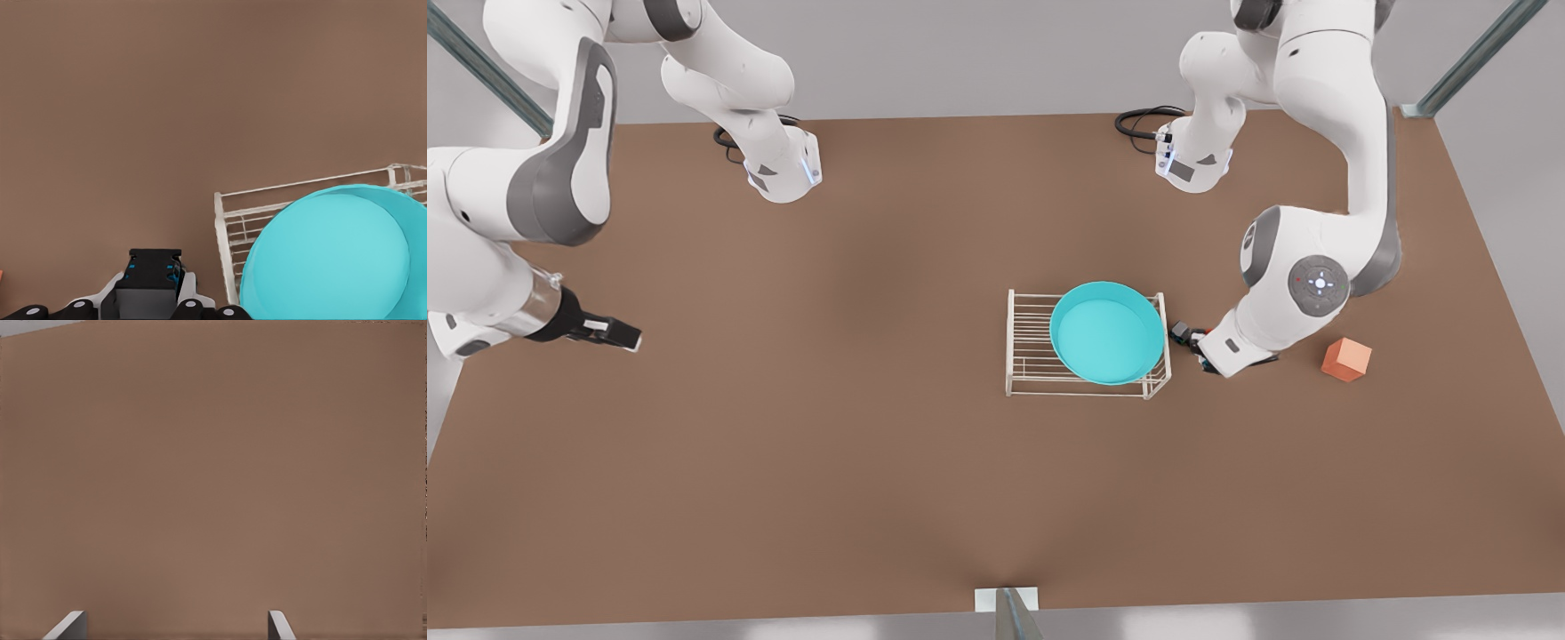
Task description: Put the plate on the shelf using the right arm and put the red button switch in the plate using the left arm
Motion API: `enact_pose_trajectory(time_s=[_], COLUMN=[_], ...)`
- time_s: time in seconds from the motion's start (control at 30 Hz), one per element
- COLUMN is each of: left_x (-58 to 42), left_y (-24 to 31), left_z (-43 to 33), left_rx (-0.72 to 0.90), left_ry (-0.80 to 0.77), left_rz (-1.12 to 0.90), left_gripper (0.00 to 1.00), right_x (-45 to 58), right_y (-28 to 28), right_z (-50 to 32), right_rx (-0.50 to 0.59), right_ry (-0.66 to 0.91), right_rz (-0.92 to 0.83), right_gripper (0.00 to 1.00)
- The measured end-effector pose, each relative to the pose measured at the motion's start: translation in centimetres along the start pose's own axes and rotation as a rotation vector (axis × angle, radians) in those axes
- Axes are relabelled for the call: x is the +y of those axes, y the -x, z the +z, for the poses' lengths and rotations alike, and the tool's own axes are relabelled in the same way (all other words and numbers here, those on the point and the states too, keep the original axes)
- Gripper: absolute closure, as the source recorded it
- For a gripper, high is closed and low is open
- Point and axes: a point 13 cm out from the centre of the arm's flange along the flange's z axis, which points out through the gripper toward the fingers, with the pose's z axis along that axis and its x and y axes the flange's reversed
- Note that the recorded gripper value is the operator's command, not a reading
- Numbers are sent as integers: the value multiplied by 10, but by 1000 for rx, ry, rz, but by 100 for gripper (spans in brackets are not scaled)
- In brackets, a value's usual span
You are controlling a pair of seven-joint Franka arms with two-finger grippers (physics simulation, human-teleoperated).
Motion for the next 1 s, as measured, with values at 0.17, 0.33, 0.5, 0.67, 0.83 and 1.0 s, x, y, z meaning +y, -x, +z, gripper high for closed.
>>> enact_pose_trajectory(time_s=[0.17, 0.33, 0.5, 0.67, 0.83, 1.0], left_x=[-92, -136, -149, -64, 27, 5], left_y=[-6, -29, -26, -6, -36, -56], left_z=[5, 33, 54, -54, -173, -169], left_rx=[50, 100, 98, -30, -101, -8], left_ry=[22, 10, -19, -51, -24, 17], left_rz=[-50, -160, -286, -456, -459, -322], left_gripper=[63, 62, 0, 0, 0, 0], right_x=[-2, -2, -1, 1, 3, -3], right_y=[0, -1, -1, 0, -25, -23], right_z=[-2, -1, -1, 2, 11, 12], right_rx=[1, 4, 6, 10, 36, 26], right_ry=[-1, -2, -4, -4, -5, 4], right_rz=[-2, -5, -7, -9, -16, -2], right_gripper=[0, 0, 0, 0, 0, 0])
